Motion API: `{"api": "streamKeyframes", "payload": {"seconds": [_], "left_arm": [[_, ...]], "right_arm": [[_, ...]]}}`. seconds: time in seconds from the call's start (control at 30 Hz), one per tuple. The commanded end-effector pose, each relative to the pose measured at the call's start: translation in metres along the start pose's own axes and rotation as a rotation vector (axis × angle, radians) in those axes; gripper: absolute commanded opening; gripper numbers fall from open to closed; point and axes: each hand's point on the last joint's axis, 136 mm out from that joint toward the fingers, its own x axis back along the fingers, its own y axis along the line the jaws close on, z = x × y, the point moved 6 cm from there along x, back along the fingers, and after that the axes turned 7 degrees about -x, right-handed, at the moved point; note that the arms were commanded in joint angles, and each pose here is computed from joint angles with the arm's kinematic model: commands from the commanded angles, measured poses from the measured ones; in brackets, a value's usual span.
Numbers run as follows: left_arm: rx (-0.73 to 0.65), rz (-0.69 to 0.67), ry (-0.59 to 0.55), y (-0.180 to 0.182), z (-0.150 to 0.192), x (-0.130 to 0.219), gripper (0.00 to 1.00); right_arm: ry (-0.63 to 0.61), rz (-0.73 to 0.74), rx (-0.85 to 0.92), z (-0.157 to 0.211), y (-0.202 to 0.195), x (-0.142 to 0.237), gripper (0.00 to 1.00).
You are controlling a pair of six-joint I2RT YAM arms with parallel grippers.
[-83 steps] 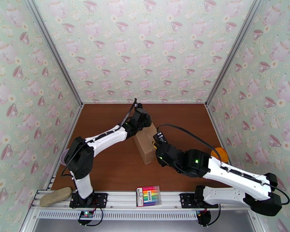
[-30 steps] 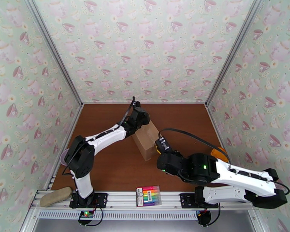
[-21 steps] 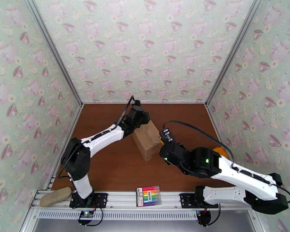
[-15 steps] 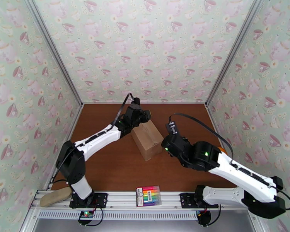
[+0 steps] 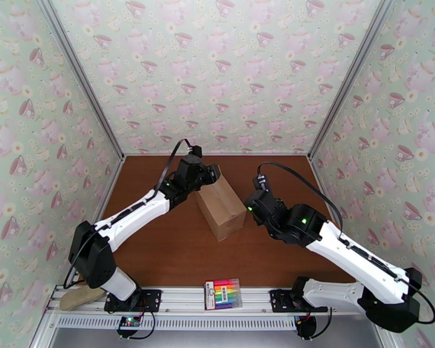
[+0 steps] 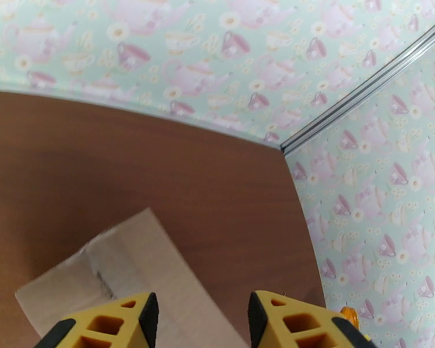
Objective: Unpack the express box
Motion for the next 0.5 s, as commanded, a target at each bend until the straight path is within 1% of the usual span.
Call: {"api": "streamKeyframes", "payload": {"seconds": [0.0, 0.13, 0.33, 0.47], "left_arm": [[0.036, 0.016, 0.036, 0.003, 0.009, 0.013, 0.49], [0.043, -0.006, 0.035, 0.01, 0.014, 0.026, 0.49], [0.047, -0.037, 0.026, 0.021, 0.018, 0.046, 0.5], [0.068, -0.049, 0.035, 0.031, 0.024, 0.053, 0.5]], "right_arm": [[-0.003, -0.007, -0.003, -0.003, 0.001, -0.006, 0.0], [0.02, 0.045, 0.021, -0.005, -0.004, -0.017, 0.0], [0.083, 0.116, 0.049, -0.008, -0.01, -0.044, 0.0], [0.118, 0.202, 0.071, -0.011, -0.021, -0.065, 0.0]]}}
